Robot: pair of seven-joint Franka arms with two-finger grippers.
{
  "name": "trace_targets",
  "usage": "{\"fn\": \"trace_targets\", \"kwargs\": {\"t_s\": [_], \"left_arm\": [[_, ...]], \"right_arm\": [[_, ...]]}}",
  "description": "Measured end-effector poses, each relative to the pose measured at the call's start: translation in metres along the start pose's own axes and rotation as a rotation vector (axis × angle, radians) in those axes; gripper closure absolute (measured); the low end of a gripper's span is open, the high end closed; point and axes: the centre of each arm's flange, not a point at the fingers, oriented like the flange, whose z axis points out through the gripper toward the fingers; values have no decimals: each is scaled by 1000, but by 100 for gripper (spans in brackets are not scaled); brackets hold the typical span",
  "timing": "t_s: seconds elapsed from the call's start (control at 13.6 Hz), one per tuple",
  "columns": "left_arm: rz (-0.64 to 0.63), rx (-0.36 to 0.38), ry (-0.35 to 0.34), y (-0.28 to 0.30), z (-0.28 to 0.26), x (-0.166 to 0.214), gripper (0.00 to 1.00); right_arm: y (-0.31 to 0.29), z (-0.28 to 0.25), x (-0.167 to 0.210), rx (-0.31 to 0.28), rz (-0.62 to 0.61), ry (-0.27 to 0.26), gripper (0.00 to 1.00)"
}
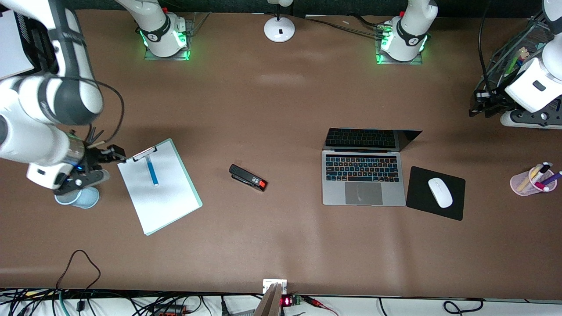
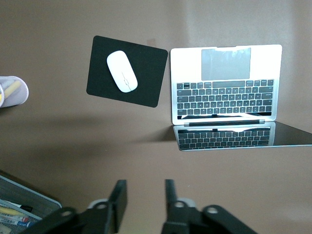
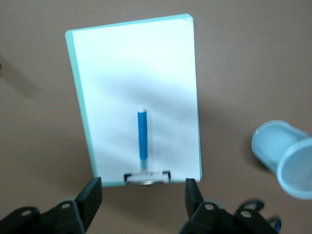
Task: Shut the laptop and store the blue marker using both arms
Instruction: 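Grasp the blue marker with the right gripper while the left gripper reaches the laptop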
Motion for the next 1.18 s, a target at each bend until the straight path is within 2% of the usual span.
{"fn": "trace_targets", "kwargs": {"t_s": [0.07, 0.15, 0.22, 0.37, 0.51, 0.66, 0.95, 1.18], "left_arm": [[0, 0, -5, 0, 2, 1, 79], [2, 0, -11, 1, 3, 1, 91], [5, 0, -16, 3, 4, 1, 99], [21, -22, -43, 15, 6, -2, 99], [23, -82, -84, 34, 11, -5, 99], [7, -118, -116, 58, 18, -8, 99], [-46, -85, -168, 130, 38, -20, 99], [-65, -69, -181, 153, 79, -25, 99]], "right_arm": [[3, 20, 7, -3, -27, 5, 30], [4, 40, 13, -5, -42, 6, 44], [2, 59, 19, -4, -55, 2, 53], [-12, 86, 31, -5, -80, -4, 55], [-26, 111, 41, -4, -101, -13, 51], [-30, 134, 45, -2, -105, -24, 52], [-28, 162, 45, 3, -97, -42, 57], [-26, 172, 44, 7, -92, -53, 62]]}}
